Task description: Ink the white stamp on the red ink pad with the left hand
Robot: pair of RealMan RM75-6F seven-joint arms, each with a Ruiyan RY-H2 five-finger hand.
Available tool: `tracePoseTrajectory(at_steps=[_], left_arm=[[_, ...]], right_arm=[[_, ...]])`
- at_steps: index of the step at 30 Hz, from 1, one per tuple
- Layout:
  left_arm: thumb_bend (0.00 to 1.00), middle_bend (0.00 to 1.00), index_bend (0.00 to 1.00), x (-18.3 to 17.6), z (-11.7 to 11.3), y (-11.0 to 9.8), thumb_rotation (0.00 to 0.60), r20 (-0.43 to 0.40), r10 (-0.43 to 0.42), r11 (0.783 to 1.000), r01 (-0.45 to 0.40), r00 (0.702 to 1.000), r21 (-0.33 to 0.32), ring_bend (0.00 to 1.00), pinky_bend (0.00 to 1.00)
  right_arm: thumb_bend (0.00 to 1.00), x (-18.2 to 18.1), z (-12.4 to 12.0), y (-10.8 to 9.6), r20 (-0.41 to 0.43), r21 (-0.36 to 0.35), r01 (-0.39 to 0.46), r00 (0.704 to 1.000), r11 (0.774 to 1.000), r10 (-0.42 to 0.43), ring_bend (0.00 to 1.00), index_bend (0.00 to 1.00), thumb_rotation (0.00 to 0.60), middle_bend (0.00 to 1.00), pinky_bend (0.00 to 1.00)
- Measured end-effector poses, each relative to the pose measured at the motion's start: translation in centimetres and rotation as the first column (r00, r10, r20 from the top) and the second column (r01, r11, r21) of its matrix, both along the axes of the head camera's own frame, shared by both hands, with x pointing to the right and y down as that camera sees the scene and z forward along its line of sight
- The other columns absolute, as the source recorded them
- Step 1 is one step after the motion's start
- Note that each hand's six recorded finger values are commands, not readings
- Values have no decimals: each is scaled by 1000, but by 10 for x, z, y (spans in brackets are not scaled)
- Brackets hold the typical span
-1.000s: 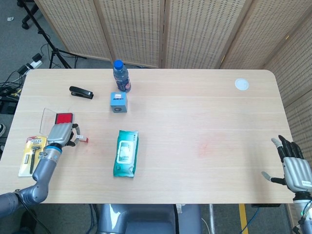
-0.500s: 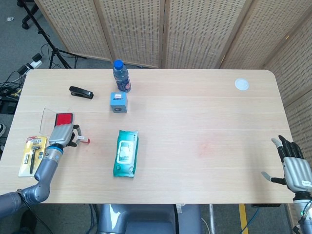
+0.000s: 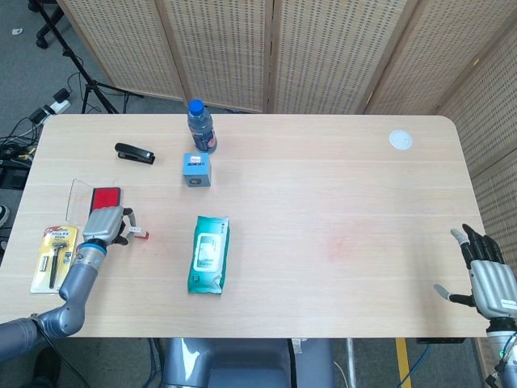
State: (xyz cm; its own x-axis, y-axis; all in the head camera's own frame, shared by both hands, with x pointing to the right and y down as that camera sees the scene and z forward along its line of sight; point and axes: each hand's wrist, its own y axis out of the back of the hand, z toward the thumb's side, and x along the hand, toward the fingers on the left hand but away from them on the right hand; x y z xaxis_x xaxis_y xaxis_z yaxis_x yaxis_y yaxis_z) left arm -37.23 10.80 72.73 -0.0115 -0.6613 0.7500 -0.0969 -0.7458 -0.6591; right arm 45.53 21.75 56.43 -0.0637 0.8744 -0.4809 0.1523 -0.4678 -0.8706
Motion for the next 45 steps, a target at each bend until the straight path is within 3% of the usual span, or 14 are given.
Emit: tracePoseTrajectory(at_steps=[28,33,34,35,37,39,40,42,45], left_arm=[[322,1000,423,-2,-14,0,600,-11,-2,1000,2,1000,5,1000,974],[233,950,379,-3,-31,-4,600,-45,-8,1000,9,999,22,994,966],[207,921,360,-4,-38,-6,600,-61,-10,999,13,998,34,967,945],[167,852,306,-4,-43,-7,600,-73,-12,999,16,997,47,868,865],[115,571,169,-6,-56,-10,600,-106,-12,996,21,994,82,538,596],[83,118,62,-9,-67,-10,600,-133,-5,993,21,991,117,142,255],[78,34,50,-12,-75,-9,600,-148,5,990,16,989,142,70,173],[63,0,26,-19,-87,-7,600,-165,23,982,9,986,187,0,29],[45,0,18,-34,-106,1,600,-178,38,960,14,983,279,0,0]], right_arm=[[0,0,-1,0,2,7,-3,1000,1000,3,0,0,600,0,0],[0,0,-2,0,5,7,-5,1000,1000,5,0,0,600,0,0],[0,0,-2,0,5,7,-4,1000,1000,4,0,0,600,0,0],[0,0,-2,0,6,8,-4,1000,1000,4,0,0,600,0,0],[0,0,-3,0,8,11,-2,1000,1000,2,0,0,600,0,0],[0,-1,-4,0,9,15,-1,1000,1000,1,0,0,600,0,0],[0,-1,-4,0,10,18,0,1000,1000,-1,0,0,600,0,0],[0,-2,-5,0,14,25,4,1000,1000,-4,0,0,600,0,0],[0,-4,-6,-1,17,35,8,1000,999,-8,0,0,600,0,0]])
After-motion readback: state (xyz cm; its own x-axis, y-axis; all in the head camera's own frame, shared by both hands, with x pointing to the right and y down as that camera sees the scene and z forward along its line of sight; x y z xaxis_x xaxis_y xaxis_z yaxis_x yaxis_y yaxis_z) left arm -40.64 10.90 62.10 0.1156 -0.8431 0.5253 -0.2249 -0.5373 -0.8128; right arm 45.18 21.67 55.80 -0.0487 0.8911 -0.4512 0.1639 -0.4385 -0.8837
